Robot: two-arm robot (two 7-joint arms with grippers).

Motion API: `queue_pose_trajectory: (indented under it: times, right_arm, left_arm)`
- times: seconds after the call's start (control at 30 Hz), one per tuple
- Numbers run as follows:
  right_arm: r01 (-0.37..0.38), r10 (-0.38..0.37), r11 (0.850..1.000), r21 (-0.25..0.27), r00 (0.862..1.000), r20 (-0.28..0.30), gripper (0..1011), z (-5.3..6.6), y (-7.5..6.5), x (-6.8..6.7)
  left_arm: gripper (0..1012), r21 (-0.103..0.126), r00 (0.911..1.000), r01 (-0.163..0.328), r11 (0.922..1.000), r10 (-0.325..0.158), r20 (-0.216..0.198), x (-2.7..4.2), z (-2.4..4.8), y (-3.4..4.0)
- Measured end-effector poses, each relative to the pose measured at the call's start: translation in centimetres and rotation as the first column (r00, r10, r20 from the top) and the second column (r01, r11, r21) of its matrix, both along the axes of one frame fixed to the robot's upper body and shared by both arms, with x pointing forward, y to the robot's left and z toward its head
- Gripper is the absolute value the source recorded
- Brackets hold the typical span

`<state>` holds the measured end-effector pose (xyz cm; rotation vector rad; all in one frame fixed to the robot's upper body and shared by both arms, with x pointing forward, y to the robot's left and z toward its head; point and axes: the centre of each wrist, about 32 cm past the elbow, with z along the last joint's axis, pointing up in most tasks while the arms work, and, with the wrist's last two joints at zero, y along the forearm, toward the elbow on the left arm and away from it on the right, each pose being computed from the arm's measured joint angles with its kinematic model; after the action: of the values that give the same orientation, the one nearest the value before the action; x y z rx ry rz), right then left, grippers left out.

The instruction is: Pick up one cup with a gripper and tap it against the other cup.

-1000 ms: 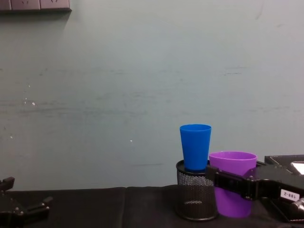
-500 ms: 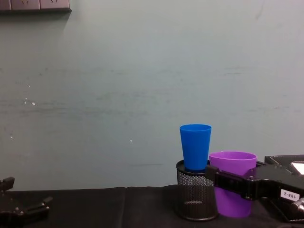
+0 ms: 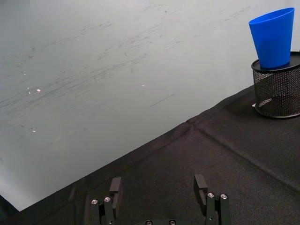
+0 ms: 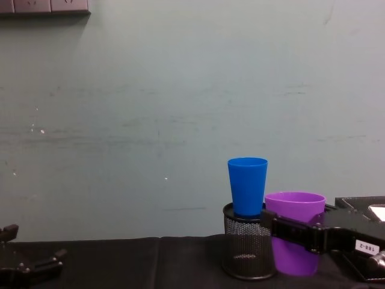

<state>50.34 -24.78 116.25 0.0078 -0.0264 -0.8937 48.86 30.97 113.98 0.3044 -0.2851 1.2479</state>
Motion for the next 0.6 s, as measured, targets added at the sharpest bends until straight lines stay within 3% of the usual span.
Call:
queue_pose_trajectory:
  times: [0.6]
  right_arm:
    - [0.0,0.0,1.0,0.0,1.0,0.0,729,0.0,0.0,0.0]
  left_arm:
    - [1000,0.0,1.0,0.0,1.0,0.0,0.0,0.0,0.0,0.0]
